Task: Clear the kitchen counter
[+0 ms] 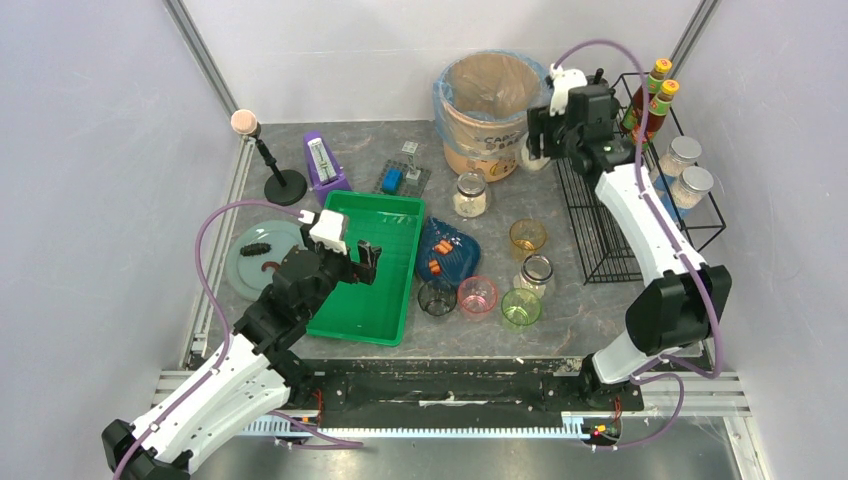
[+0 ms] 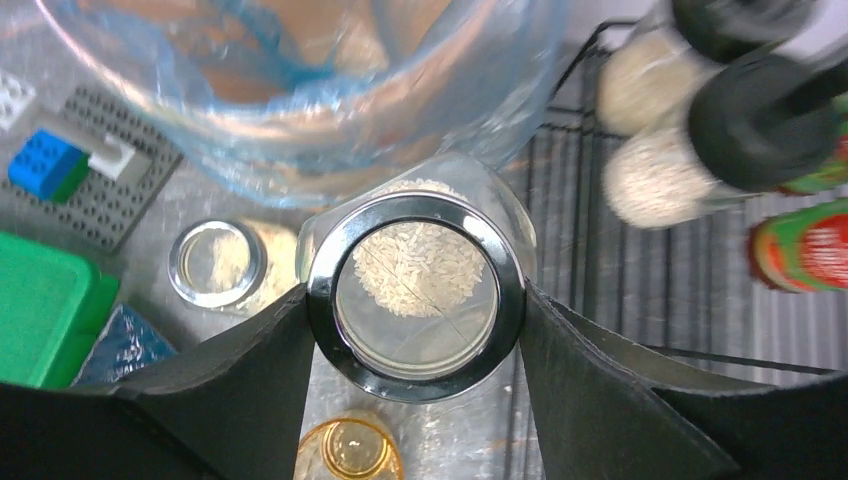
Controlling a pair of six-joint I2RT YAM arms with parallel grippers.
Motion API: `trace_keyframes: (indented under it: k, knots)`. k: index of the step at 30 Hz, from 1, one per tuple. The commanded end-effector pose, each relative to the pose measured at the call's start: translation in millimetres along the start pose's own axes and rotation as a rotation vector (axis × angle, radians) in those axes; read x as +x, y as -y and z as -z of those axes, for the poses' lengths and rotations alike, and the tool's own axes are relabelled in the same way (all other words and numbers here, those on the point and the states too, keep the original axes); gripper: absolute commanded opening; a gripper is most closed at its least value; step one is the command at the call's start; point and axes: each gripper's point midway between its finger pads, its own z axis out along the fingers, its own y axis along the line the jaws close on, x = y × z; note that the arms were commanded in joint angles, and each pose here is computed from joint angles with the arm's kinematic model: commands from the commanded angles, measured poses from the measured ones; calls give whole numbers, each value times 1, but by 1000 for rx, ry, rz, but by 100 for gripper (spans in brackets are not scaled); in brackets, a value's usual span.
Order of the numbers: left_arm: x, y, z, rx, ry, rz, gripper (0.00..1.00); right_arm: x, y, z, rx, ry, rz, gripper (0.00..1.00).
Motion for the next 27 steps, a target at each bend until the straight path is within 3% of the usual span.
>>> trace_keyframes:
  k: [1,6,14,27]
  knots:
    - [-13,0,1,-3,52,-4,93,-72,46,59,179,148,-38,0]
    - [-13,0,3,0,55,-4,93,-75,92,71,299,142,-67,0]
    - [-15,0,3,2,59,-5,93,-52,132,57,356,74,-72,0]
    - [-13,0,3,1,54,-10,93,-4,145,1,299,-26,-155,0]
